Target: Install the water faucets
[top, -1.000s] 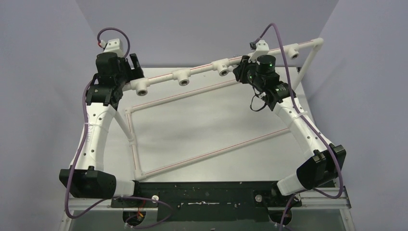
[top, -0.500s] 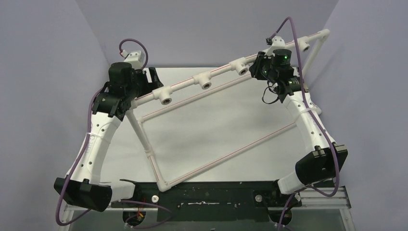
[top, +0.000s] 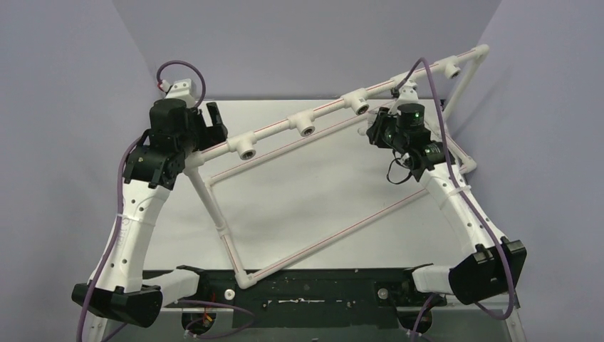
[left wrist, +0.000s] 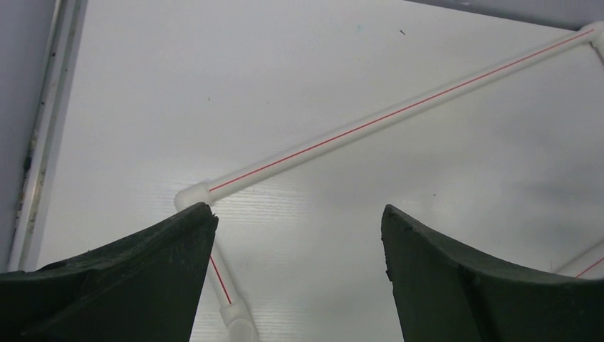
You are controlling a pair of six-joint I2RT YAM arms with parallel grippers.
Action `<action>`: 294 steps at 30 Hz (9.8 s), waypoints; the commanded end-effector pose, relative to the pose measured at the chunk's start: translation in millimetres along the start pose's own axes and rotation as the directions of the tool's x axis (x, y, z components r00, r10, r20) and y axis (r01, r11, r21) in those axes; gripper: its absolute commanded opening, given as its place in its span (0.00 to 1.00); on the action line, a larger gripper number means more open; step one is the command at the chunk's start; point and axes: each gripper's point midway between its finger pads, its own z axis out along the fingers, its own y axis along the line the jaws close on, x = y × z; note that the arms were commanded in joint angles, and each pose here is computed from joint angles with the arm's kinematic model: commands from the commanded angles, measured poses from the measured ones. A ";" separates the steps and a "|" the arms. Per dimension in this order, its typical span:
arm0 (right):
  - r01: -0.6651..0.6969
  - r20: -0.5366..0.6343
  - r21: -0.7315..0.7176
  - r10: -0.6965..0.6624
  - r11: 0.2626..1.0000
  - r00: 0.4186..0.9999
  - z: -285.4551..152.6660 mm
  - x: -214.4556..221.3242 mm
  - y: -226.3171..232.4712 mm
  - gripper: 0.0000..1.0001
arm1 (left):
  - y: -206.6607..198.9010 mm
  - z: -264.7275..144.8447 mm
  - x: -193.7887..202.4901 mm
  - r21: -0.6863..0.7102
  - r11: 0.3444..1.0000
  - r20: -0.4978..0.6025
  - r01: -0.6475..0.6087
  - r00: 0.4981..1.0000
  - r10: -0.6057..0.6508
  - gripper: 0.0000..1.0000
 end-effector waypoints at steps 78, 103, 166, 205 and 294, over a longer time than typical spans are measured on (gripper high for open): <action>0.542 0.716 -0.513 -0.017 0.666 0.698 -222.5 69.2 266.1 0.00 | -64.2 -27.6 29.0 0.401 0.909 0.317 -0.115 0.948 -0.020 0.89; 0.647 0.862 -0.186 -0.194 0.740 0.469 -241.0 41.1 305.6 0.00 | -51.0 -22.3 39.3 0.308 0.947 0.298 -0.092 0.954 -0.004 0.89; 0.347 0.744 -0.197 -0.091 0.917 0.662 -200.4 30.0 325.8 0.00 | -52.9 -24.7 39.5 0.310 0.946 0.303 -0.099 0.953 0.000 0.90; -0.395 0.421 -0.547 0.651 0.738 0.632 -182.9 28.4 302.8 0.00 | -46.6 -30.3 32.5 0.300 0.950 0.336 -0.087 0.942 -0.020 0.90; -0.569 0.004 -0.730 0.835 0.379 0.551 -214.6 44.7 317.4 0.67 | -13.0 -20.9 18.8 0.271 0.963 0.359 0.006 0.927 -0.107 0.90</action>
